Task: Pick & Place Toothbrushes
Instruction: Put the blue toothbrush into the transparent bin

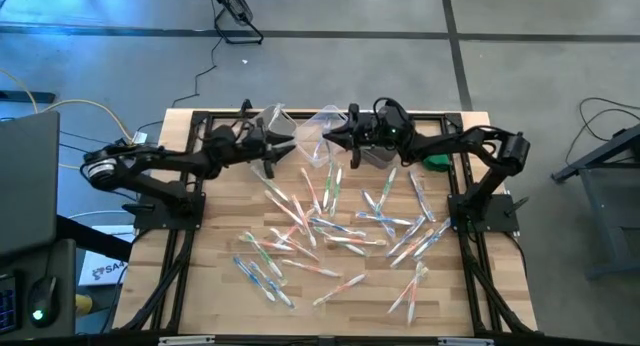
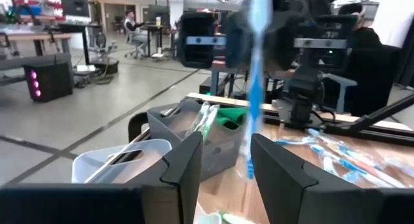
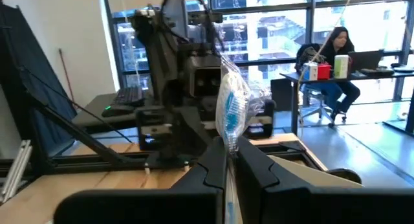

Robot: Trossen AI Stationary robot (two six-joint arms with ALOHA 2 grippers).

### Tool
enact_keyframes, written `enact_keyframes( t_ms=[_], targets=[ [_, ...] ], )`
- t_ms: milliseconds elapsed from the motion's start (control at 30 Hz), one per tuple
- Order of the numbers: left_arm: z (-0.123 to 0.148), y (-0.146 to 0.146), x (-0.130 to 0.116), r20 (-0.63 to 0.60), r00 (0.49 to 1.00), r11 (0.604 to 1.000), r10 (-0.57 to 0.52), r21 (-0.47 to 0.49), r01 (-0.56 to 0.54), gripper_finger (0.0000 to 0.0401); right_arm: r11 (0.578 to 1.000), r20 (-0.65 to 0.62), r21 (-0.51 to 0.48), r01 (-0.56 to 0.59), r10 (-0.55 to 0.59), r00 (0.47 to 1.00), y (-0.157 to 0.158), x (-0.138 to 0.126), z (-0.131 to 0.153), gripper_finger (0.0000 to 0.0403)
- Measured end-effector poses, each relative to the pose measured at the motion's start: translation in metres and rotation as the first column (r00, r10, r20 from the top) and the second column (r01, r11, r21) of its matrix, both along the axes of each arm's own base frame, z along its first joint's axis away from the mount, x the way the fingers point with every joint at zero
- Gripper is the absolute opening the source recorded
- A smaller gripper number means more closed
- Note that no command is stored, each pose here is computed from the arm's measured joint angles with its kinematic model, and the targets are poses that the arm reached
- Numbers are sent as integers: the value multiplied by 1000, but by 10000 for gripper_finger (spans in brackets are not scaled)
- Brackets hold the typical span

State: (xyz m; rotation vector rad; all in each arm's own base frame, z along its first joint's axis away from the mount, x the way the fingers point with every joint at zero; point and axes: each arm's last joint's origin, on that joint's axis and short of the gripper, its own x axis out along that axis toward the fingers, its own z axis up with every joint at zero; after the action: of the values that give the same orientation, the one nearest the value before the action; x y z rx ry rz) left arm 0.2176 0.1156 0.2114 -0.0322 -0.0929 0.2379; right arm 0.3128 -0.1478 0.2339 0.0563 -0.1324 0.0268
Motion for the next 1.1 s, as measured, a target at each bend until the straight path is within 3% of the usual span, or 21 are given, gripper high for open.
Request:
enact_keyframes(
  t_ms=[367, 733, 1100],
  targets=[
    [7, 23, 45, -11, 994, 994, -105, -4, 105, 132, 1000, 3, -1, 1, -1, 1000, 1, 1, 0, 5],
    [-2, 28, 55, -39, 991, 991, -131, -20, 130, 132, 999, 12, -1, 43, -43, 999, -4, -3, 4, 5],
    [2, 19, 86, -52, 973, 969, -225, 91, 229, 132, 999, 5, 2, 37, -37, 999, -3, -3, 4, 5]
  ],
)
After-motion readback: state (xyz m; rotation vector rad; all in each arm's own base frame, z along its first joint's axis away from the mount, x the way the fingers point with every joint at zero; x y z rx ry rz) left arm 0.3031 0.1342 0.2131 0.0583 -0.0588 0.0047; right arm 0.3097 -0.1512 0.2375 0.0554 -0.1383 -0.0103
